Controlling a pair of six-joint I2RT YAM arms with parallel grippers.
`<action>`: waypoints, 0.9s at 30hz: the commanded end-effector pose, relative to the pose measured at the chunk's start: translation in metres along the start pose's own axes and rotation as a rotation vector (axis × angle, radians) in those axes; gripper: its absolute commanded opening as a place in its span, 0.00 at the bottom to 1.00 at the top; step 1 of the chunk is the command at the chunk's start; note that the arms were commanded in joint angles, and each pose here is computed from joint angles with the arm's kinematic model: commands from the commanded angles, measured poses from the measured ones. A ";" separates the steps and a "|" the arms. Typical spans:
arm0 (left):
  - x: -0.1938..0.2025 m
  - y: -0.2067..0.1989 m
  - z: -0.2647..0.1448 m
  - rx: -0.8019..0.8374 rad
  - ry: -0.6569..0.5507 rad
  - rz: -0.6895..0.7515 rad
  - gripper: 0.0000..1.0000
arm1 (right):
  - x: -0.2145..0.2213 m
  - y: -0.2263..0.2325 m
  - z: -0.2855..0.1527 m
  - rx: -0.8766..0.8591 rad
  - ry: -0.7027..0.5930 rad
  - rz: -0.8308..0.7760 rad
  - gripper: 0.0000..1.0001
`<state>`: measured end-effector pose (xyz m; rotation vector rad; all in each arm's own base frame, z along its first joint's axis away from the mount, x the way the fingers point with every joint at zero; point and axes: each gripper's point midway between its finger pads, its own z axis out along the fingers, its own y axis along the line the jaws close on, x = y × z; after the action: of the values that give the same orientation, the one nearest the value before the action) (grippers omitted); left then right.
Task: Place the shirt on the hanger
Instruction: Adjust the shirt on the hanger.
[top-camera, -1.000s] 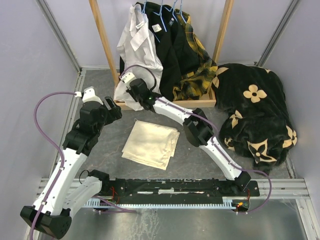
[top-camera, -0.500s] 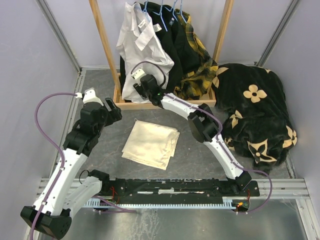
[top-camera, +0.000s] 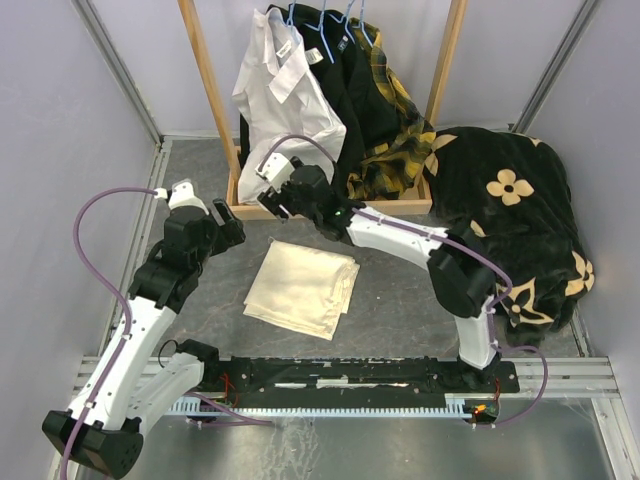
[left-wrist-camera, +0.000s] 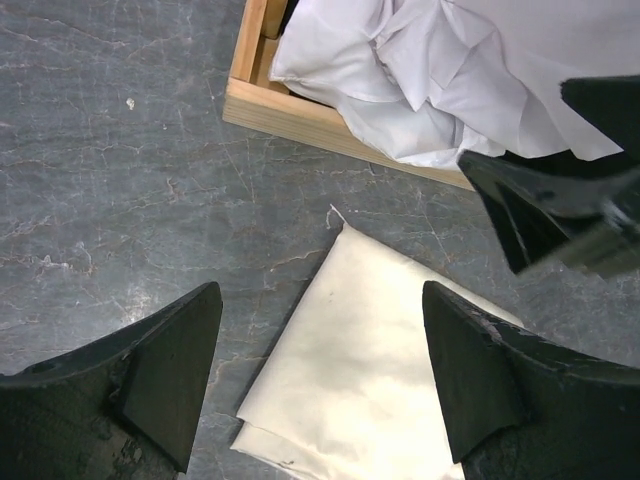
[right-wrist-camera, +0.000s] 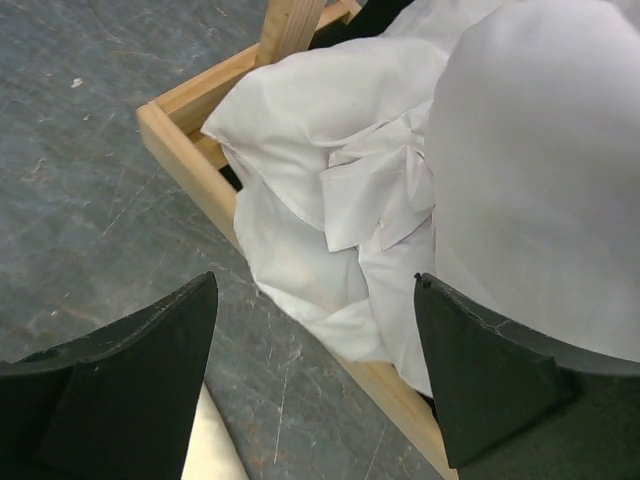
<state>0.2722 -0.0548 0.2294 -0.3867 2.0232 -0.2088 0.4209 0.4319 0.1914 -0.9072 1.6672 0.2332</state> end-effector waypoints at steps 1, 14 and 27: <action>-0.002 0.002 0.002 -0.007 -0.013 0.009 0.87 | -0.024 -0.006 -0.033 -0.013 -0.068 0.023 0.84; 0.025 -0.023 0.042 0.067 0.109 0.069 0.87 | 0.043 0.013 -0.136 -0.068 0.058 0.208 0.79; 0.054 -0.079 0.099 0.130 0.159 0.189 0.85 | 0.124 0.004 -0.221 0.039 0.145 0.364 0.80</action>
<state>0.3208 -0.1246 0.1410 -0.1740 2.2781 -0.2366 0.2572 0.2664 0.1485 -0.7056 1.9397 0.3771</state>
